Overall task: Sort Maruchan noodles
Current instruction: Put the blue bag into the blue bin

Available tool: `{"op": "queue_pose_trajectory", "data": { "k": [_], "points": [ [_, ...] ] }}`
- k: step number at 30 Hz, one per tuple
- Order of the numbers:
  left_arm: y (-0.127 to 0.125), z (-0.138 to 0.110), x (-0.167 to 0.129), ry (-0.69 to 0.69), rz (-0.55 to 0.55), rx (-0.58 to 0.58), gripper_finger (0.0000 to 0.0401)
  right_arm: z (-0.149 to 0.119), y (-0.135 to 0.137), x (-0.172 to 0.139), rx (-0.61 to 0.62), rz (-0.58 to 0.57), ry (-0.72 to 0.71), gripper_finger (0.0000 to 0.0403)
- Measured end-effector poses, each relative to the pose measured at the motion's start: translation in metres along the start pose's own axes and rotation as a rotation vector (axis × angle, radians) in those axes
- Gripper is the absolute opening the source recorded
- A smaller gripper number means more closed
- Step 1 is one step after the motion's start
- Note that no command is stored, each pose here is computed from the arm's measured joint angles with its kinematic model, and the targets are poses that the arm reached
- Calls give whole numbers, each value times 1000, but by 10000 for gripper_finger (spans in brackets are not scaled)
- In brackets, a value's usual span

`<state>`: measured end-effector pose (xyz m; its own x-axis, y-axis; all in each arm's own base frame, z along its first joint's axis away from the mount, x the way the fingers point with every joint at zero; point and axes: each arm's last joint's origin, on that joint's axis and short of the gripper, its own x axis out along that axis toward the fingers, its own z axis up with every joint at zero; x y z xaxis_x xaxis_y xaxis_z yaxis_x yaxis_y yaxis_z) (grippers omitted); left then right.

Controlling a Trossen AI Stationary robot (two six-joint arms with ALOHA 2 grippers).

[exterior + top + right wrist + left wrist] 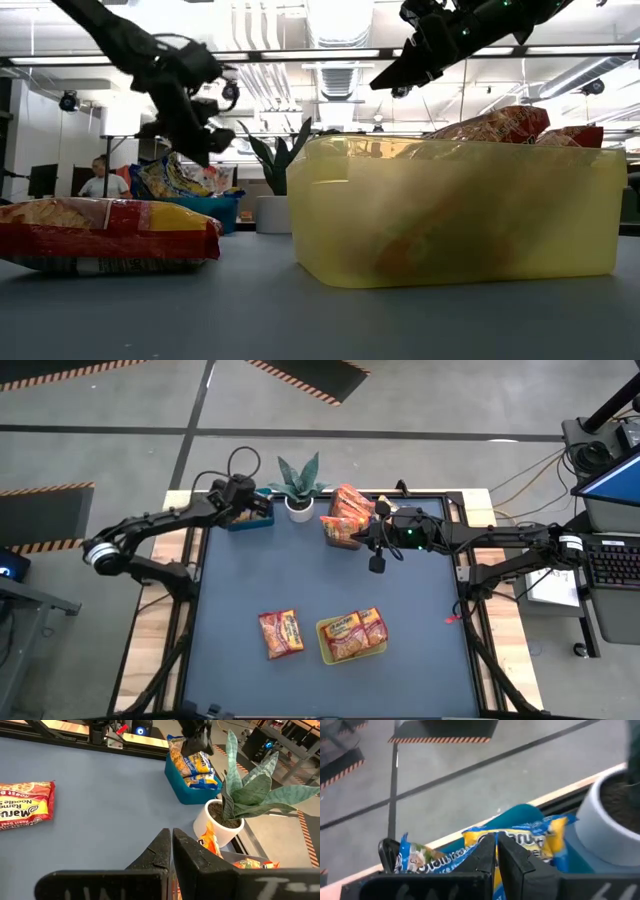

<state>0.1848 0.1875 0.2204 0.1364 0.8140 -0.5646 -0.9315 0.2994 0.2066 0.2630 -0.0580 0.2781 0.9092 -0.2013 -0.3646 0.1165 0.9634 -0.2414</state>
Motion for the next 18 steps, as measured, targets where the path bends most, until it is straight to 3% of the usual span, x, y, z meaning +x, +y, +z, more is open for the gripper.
{"op": "queue_pose_trajectory", "data": {
  "k": [18],
  "points": [
    [-17, -35, 47, 187, 114, 41, 0, -3, -3, 5, -10, -10, 9, 9]
  ]
}}
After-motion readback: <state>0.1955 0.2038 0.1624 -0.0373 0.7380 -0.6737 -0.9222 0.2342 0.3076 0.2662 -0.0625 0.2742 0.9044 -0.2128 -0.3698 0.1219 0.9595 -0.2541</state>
